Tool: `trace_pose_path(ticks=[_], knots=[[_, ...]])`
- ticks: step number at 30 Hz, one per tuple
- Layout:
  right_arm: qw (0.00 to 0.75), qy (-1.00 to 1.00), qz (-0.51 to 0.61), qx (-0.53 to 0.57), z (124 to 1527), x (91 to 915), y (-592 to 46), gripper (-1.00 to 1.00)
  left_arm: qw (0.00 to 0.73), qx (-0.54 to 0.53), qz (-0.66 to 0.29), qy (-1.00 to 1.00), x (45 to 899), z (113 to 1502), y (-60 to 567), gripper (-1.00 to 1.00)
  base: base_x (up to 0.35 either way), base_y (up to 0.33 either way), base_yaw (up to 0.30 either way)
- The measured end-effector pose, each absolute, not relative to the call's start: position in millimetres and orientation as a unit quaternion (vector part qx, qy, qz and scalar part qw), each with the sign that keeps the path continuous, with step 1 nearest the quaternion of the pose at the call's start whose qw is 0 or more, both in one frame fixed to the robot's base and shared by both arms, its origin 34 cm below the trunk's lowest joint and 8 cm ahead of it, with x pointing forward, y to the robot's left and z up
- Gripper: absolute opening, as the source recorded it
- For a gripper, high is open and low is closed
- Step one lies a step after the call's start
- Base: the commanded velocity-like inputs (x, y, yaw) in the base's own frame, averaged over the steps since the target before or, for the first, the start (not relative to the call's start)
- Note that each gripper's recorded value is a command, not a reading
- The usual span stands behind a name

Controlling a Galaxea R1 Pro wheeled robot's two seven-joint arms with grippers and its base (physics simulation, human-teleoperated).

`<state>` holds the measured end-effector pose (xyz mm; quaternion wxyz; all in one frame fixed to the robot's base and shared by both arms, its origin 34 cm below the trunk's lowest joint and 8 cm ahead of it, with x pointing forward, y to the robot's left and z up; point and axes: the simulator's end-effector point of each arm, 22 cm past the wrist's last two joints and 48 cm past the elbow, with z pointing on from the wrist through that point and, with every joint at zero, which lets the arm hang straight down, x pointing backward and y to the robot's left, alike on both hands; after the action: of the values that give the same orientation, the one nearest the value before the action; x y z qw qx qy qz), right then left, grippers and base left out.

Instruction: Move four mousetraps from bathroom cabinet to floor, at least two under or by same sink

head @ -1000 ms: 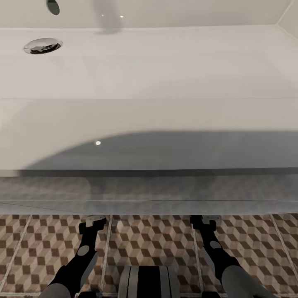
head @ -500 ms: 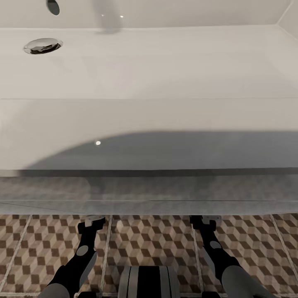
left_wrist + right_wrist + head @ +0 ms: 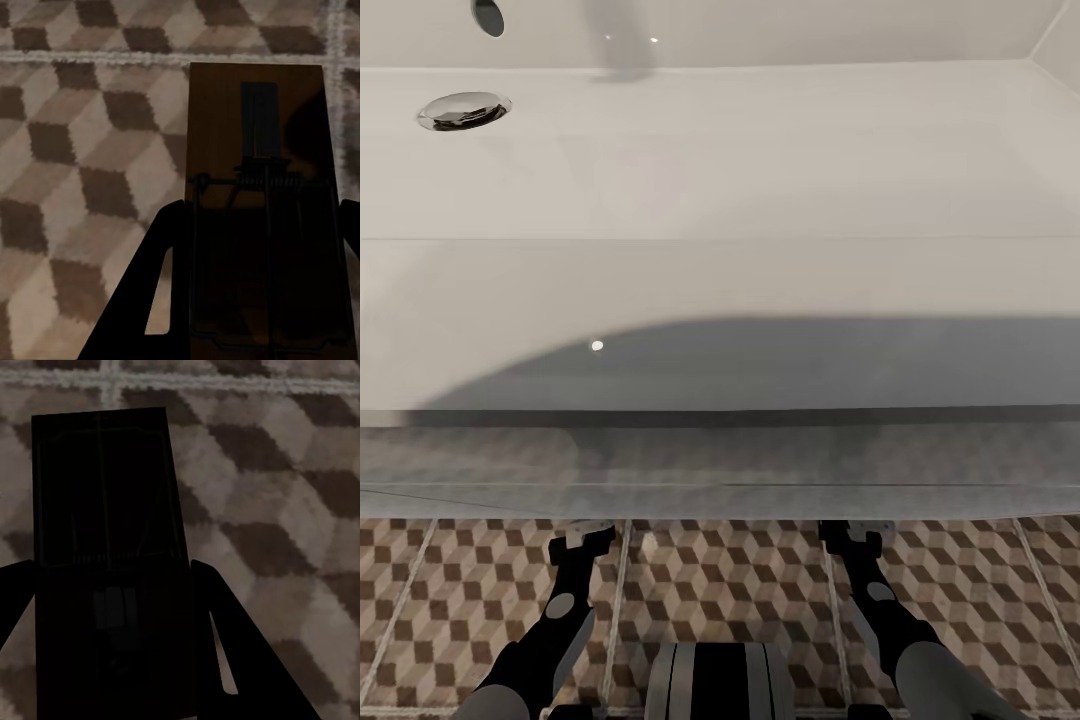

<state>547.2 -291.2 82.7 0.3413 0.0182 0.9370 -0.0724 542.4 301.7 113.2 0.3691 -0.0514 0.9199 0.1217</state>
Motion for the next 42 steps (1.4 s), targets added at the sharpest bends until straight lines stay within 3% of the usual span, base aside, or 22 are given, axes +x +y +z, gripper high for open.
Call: trace_pose_path(ticks=[42], knots=[[0.342,0.937,-0.072,0.018,82.9,547.5,-291.2,-1.00,0.369,-0.053,0.121,0.920,542.2,113.0,299.1,-1.00,0.032,0.000,0.000]])
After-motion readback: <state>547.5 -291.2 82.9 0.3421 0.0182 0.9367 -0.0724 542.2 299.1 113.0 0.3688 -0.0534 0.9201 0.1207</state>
